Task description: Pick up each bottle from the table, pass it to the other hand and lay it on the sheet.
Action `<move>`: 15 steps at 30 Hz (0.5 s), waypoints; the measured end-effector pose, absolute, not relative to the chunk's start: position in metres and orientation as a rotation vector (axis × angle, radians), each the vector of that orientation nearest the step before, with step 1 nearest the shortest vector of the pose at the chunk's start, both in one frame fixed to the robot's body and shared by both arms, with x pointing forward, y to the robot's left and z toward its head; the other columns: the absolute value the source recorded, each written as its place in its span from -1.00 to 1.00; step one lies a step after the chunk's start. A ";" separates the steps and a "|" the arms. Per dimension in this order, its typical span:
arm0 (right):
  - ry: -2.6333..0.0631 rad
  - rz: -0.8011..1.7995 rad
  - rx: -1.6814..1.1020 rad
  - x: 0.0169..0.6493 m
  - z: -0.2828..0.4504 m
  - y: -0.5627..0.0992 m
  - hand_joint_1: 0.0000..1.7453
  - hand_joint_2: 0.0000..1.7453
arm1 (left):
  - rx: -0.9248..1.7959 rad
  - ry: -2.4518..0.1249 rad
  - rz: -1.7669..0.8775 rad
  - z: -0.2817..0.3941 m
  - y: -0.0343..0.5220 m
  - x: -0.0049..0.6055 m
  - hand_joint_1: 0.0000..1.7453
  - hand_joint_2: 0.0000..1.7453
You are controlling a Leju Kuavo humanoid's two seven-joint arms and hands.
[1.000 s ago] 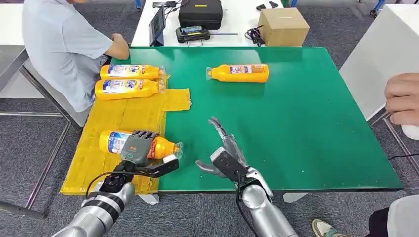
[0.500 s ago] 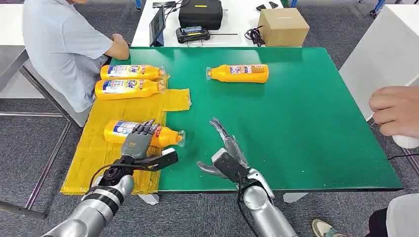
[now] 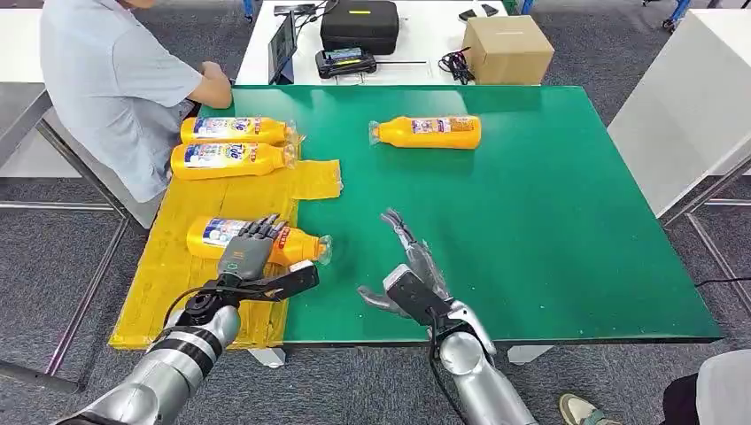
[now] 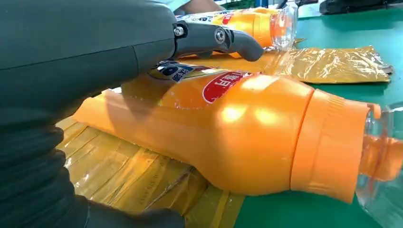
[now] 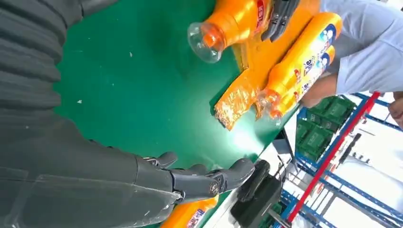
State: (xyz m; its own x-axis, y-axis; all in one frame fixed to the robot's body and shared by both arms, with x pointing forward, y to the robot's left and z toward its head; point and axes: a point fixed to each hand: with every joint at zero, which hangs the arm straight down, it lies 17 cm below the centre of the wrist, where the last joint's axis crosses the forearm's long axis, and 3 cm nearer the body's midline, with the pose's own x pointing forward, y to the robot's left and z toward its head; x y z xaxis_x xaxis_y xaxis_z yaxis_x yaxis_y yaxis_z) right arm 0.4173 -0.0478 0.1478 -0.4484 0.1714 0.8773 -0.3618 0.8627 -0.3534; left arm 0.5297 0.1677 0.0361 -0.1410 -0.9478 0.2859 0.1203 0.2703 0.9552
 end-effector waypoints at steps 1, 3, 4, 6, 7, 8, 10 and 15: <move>-1.945 0.611 0.140 0.417 0.148 -0.048 -1.00 1.00 | 0.847 -1.366 -1.152 0.036 0.168 0.530 -1.00 1.00; -1.945 0.610 0.138 0.418 0.148 -0.049 -1.00 1.00 | 0.847 -1.363 -1.153 0.035 0.169 0.530 -1.00 1.00; -1.945 0.609 0.135 0.418 0.148 -0.050 -1.00 1.00 | 0.848 -1.364 -1.150 0.035 0.169 0.530 -1.00 1.00; -1.946 0.612 0.131 0.419 0.148 -0.050 -1.00 1.00 | 0.862 -1.378 -1.134 0.038 0.171 0.530 -1.00 1.00; -1.946 0.614 0.128 0.419 0.148 -0.050 -1.00 1.00 | 0.871 -1.393 -1.126 0.040 0.171 0.530 -1.00 1.00; -1.946 0.616 0.127 0.419 0.148 -0.050 -1.00 1.00 | 0.874 -1.409 -1.121 0.043 0.169 0.530 -1.00 1.00; -1.949 0.615 0.123 0.419 0.148 -0.051 -1.00 1.00 | 0.864 -1.447 -1.110 0.046 0.164 0.528 -1.00 1.00; -1.959 0.569 0.141 0.419 0.150 -0.057 -1.00 1.00 | 0.865 -1.633 -1.020 0.081 0.138 0.516 -1.00 1.00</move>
